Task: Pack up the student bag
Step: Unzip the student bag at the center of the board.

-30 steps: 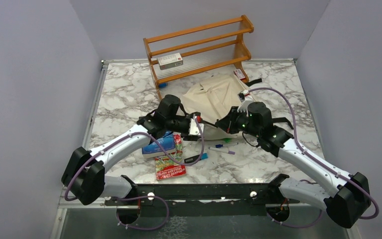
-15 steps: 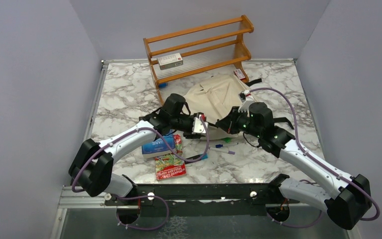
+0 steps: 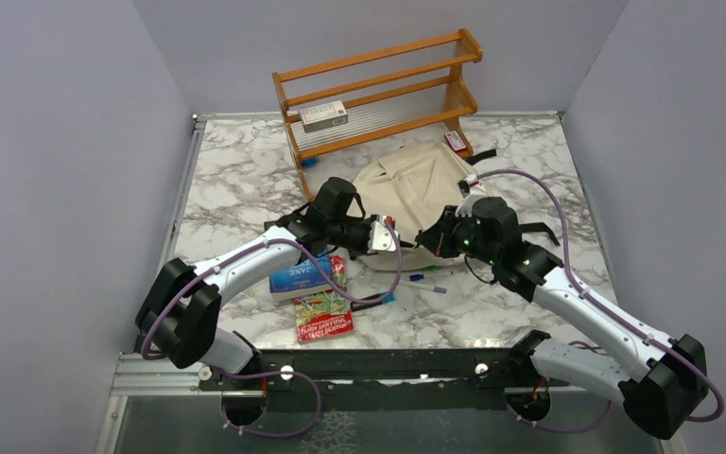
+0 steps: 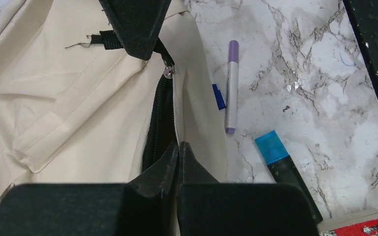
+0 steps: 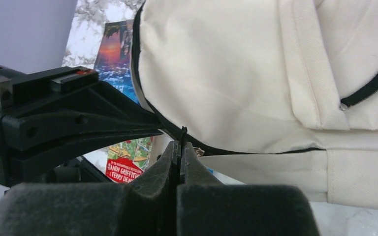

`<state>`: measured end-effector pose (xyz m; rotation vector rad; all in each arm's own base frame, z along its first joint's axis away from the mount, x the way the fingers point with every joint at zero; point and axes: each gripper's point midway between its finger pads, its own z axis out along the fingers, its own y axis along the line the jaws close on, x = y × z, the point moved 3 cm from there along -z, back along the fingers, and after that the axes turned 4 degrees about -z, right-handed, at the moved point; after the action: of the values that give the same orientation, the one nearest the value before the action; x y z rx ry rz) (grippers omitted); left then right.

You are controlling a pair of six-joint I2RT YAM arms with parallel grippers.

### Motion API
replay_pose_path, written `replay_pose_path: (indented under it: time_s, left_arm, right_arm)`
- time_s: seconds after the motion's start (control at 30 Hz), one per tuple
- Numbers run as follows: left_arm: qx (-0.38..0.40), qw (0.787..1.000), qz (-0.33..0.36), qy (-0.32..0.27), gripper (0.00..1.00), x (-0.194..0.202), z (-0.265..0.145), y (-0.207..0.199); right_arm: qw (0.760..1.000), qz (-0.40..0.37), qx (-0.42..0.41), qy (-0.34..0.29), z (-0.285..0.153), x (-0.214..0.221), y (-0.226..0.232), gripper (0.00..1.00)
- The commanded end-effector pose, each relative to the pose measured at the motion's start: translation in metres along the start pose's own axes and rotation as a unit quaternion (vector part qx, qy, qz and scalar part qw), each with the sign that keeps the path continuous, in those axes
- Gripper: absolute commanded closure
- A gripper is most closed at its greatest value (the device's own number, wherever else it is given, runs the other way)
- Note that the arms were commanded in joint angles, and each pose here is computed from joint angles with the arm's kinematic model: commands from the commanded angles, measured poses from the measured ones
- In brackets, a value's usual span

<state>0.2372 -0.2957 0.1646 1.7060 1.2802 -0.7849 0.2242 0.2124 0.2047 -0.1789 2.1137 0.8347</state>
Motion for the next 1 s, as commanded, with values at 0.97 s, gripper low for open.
replay_pose_path:
  time_s: [0.97]
  left_arm:
    - [0.020,0.998,-0.052,0.037,1.00,0.020,-0.018,-0.050]
  right_arm:
    - [0.943,0.040,0.331,-0.019,-0.005,-0.004,-0.127,0.97]
